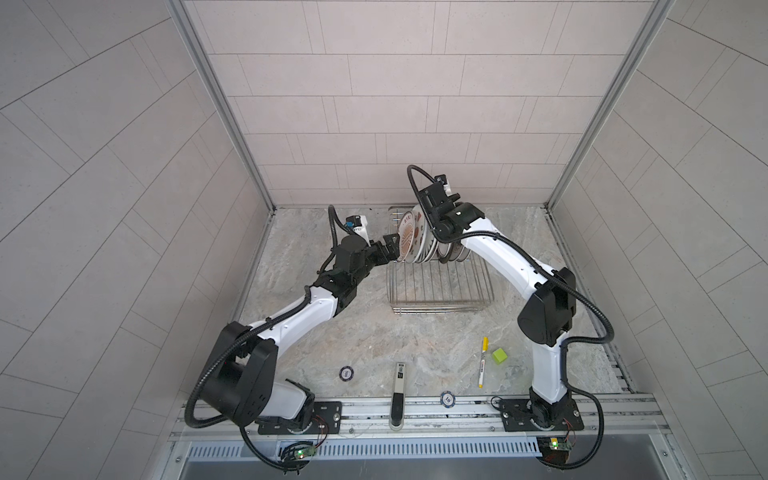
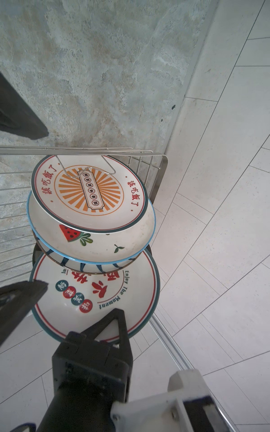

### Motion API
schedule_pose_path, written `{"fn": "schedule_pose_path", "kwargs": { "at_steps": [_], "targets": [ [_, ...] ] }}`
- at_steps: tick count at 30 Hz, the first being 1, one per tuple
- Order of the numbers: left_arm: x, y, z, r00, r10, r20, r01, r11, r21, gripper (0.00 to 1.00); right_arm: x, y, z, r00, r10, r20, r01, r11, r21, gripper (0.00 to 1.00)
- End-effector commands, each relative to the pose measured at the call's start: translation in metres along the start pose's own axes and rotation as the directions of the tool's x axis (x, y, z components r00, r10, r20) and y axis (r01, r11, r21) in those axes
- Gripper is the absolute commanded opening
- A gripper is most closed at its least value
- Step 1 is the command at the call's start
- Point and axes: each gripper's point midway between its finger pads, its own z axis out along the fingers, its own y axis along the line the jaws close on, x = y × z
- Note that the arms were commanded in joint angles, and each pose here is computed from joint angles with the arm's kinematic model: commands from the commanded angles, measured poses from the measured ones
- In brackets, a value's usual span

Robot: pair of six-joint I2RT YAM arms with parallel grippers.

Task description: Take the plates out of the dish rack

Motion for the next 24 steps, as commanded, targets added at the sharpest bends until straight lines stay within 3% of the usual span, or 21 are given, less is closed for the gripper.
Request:
{"fn": "schedule_pose_path", "kwargs": {
  "at_steps": [1,16,24],
  "targets": [
    [-0.006,-0.002,-0.007,1.0,0.006,0.026,-0.006,1.0,-0.002,1.0,-0.029,-0.021,-0.029,0.992,0.071,0.101,-0.073,0.997,0.019,0.02],
    [-0.014,-0.01,-0.008,0.997,0.068,0.027,-0.068,0.998,0.009,1.0,-0.033,-0.076,-0.091,0.95,0.18,0.257,-0.191,0.981,0.021,0.0],
    [-0.022,-0.012,-0.017,0.993,0.108,0.043,-0.108,0.994,-0.004,1.0,-0.034,-0.071,-0.113,0.921,0.27,0.279,-0.225,0.957,-0.183,0.01]
  ]
}}
